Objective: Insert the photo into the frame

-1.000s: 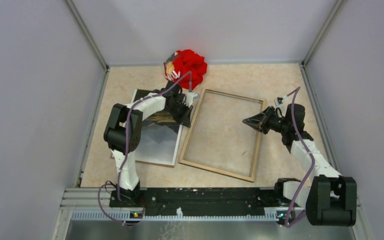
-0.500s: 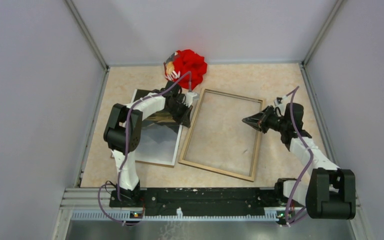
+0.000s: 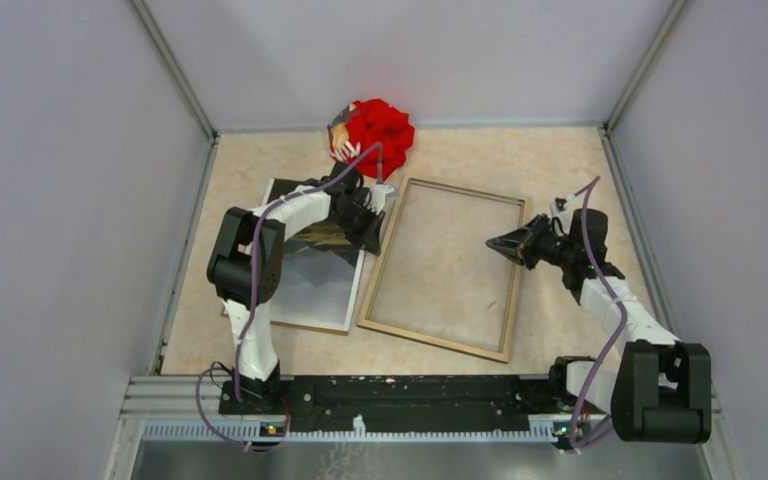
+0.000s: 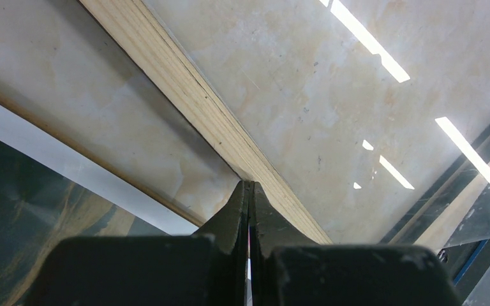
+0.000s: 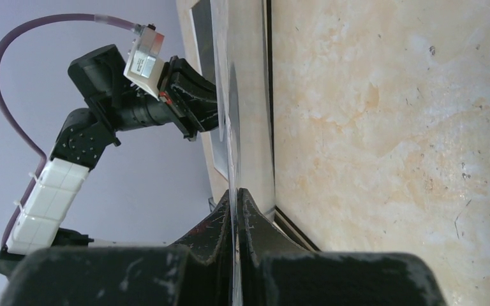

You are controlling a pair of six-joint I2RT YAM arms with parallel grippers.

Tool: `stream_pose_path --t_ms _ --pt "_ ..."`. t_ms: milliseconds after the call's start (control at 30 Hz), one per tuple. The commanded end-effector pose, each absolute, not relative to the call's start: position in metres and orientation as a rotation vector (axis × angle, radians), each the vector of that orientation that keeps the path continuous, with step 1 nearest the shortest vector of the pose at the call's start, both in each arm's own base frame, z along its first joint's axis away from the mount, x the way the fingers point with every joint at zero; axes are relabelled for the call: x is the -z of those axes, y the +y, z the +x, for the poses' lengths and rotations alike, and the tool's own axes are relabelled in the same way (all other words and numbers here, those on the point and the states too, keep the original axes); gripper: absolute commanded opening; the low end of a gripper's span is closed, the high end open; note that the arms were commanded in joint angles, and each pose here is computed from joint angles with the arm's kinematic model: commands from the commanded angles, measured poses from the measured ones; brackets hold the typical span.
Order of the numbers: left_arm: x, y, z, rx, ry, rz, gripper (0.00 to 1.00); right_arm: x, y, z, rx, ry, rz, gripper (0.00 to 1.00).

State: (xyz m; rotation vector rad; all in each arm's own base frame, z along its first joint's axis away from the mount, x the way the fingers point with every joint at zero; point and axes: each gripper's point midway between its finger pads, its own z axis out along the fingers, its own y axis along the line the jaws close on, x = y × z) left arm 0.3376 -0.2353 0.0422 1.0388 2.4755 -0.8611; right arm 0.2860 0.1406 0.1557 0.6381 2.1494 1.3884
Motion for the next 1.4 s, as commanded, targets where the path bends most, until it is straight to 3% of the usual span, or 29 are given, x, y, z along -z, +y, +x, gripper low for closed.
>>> stream_pose_path --t_ms 0,867,1367 --pt "-0.035 -0.237 0.330 0.880 2.490 1.064 0.00 -0.156 0.140 0.281 -1.391 2.144 0.630 0.00" --pt "-0.037 -0.237 0.330 0.869 2.487 1.066 0.00 -0.143 0.140 0.273 -1.414 2.183 0.645 0.00" --pt "-0.038 -0.239 0.332 0.880 2.491 1.054 0.00 -0.155 0.139 0.262 -1.315 2.265 0.331 0.00"
